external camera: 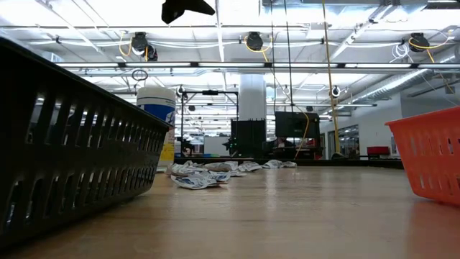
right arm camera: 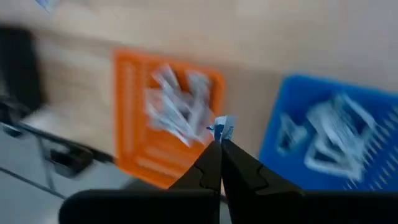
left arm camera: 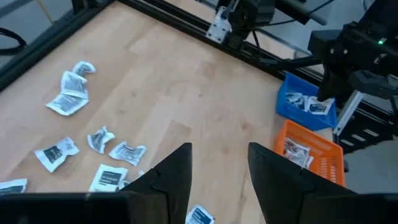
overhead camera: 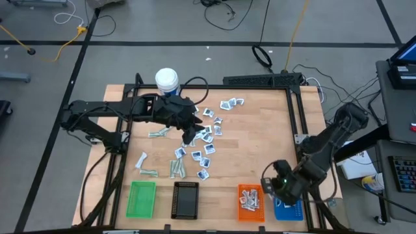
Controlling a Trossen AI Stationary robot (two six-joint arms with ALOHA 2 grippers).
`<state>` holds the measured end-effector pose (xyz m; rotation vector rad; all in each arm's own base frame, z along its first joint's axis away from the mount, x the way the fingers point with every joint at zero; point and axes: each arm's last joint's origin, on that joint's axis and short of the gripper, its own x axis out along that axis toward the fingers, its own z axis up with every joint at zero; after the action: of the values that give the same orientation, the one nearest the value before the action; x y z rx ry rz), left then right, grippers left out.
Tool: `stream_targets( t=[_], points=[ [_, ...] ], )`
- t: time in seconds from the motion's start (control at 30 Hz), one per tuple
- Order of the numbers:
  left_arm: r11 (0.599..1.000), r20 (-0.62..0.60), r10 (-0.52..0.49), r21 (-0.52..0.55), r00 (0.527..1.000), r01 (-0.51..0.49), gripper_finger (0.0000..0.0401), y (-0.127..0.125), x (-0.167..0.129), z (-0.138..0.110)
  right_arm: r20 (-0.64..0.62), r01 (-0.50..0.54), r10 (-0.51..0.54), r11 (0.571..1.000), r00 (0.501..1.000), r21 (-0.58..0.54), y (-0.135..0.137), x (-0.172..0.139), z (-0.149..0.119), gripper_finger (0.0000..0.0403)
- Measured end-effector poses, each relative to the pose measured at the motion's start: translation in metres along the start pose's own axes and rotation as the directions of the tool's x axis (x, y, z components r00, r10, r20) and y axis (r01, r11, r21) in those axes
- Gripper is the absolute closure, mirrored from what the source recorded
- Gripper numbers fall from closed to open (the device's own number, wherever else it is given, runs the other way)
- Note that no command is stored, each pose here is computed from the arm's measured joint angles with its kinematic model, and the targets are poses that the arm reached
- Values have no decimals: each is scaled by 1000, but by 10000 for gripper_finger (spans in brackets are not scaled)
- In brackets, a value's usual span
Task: Pick & Place First Aid Supplies
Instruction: Put the alcohol pad into the blue bin
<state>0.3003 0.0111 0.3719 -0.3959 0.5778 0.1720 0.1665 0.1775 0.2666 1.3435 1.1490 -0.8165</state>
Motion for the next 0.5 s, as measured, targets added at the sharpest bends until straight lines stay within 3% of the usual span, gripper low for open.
stream_targets(
  t=[0.23,0.5],
  points=[
    [1000,-5,-1,-1,1000,1,233,0,0,0,-72,139,-147,984,986,-110,-19,11,-27,403],
    [1000,-4,0,-8,1000,0,223,0,0,0,2,238,-242,951,970,-197,-36,18,-35,403]
  ],
)
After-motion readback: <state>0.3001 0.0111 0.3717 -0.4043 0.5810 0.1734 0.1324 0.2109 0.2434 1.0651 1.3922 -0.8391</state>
